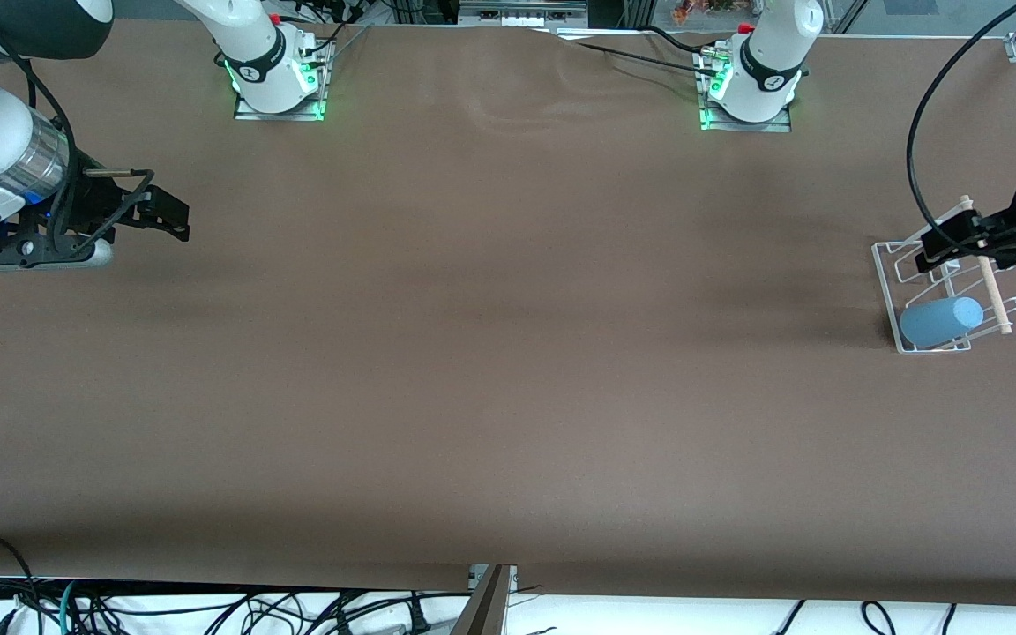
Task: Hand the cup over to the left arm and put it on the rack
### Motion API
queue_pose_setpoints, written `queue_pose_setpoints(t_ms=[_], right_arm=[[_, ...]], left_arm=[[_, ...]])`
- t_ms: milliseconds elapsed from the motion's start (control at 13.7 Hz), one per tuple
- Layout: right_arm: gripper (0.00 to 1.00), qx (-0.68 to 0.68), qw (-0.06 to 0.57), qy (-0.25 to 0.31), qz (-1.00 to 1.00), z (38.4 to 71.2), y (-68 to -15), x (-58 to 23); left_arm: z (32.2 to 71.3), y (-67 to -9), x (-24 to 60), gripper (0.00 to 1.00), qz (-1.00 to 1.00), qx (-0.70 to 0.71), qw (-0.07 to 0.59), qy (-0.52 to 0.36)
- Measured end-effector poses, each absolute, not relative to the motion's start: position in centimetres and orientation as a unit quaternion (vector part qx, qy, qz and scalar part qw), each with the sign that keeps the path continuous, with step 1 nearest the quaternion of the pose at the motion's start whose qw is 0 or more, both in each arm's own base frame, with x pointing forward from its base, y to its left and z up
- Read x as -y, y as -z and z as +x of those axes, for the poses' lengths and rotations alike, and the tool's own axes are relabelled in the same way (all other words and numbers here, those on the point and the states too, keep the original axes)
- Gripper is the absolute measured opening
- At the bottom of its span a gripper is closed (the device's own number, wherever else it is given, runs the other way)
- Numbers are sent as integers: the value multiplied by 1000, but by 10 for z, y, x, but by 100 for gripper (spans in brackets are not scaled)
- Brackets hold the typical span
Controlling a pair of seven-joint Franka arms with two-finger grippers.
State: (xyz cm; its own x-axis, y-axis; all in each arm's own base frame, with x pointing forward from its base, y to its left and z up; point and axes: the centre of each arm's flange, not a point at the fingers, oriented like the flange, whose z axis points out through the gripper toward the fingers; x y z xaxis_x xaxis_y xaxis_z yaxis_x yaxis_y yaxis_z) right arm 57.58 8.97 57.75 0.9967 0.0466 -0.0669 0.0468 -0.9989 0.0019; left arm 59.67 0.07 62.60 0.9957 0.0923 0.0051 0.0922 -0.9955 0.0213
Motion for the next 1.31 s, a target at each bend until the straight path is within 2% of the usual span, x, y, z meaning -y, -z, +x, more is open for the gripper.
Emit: queue_pose_setpoints(t_ms=[219, 1313], right_arm=[[100, -23, 2, 34, 999, 576, -577, -89], [100, -28, 2, 33, 999, 576, -577, -91]], left_arm=[[584, -632, 5, 100, 999, -44, 9, 14], [588, -608, 11, 100, 998, -39, 8, 38]])
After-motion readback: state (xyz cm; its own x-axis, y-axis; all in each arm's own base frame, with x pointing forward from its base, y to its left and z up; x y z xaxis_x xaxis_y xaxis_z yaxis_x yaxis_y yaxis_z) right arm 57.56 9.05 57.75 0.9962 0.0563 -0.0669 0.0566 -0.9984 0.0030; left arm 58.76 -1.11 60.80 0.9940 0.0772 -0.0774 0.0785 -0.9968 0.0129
